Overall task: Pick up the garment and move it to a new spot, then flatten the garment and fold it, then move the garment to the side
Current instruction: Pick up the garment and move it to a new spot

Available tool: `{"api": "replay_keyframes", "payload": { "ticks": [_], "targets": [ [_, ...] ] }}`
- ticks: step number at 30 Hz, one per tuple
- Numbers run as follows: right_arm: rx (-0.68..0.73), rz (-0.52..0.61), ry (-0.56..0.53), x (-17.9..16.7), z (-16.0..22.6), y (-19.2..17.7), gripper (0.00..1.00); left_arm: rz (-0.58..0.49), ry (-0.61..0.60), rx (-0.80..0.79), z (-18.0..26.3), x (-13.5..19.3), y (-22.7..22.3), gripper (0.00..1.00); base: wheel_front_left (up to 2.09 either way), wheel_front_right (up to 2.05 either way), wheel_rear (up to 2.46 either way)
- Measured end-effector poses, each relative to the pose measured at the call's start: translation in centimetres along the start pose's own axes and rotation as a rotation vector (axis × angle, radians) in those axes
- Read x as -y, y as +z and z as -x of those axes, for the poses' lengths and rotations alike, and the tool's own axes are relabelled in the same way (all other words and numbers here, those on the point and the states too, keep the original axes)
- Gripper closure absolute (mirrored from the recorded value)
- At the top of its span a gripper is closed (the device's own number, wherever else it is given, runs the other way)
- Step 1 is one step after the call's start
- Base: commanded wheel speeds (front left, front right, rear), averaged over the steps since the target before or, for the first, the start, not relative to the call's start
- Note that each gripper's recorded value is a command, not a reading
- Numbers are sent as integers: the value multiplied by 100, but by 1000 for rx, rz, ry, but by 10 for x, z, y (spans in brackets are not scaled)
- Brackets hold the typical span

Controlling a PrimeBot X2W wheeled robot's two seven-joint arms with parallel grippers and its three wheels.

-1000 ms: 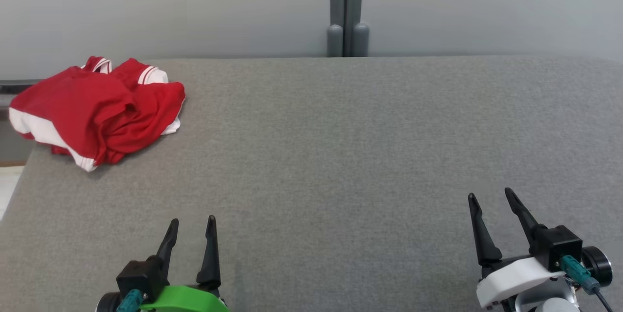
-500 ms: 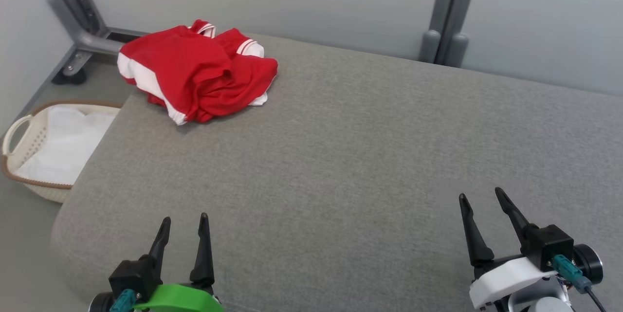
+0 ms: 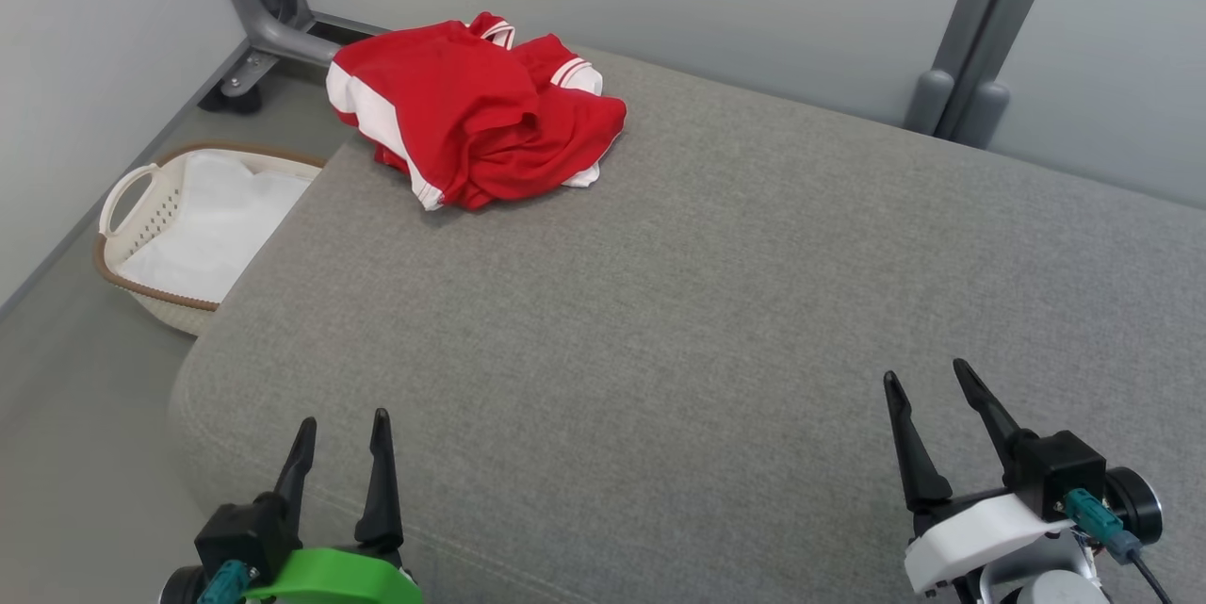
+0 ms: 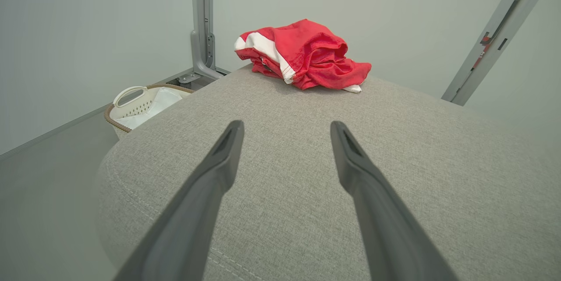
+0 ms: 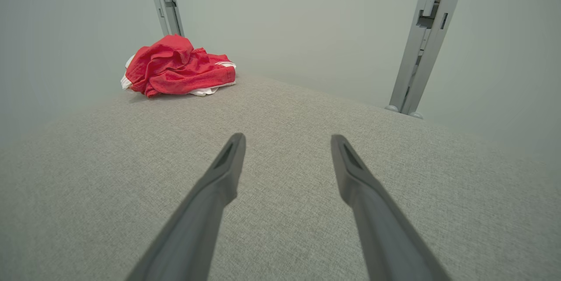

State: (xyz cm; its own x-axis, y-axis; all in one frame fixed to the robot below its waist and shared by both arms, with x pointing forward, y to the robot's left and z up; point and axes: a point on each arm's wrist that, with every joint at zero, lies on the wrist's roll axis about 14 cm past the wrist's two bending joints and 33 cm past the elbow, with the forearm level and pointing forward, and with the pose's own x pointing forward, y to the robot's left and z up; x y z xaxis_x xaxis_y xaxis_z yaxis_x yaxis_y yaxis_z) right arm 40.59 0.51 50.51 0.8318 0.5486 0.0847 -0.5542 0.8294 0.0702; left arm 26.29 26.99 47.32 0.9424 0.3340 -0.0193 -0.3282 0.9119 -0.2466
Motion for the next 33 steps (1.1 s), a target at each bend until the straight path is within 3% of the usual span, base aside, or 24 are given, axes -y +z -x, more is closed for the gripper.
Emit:
{"api": "replay_keyframes", "payload": {
  "ticks": [6,11,21,28,33],
  "targets": [
    [-3,4,-23,10,-1,-3,0,-16,20,35,-11,-5,13,0,0,0,0],
    [8,21,-46,22,-8,-3,0,-84,16,148,-41,-8,55,0,0,0,0],
    [20,61,-66,42,-32,-10,0,-235,-51,462,-128,-5,185,0,0,0,0],
    [4,78,-63,53,-47,-28,0,-319,-50,371,-195,-12,186,0,0,0,0],
    [-19,98,-89,70,-51,-44,0,-319,-55,136,-237,-13,118,0,0,0,0]
  ]
}}
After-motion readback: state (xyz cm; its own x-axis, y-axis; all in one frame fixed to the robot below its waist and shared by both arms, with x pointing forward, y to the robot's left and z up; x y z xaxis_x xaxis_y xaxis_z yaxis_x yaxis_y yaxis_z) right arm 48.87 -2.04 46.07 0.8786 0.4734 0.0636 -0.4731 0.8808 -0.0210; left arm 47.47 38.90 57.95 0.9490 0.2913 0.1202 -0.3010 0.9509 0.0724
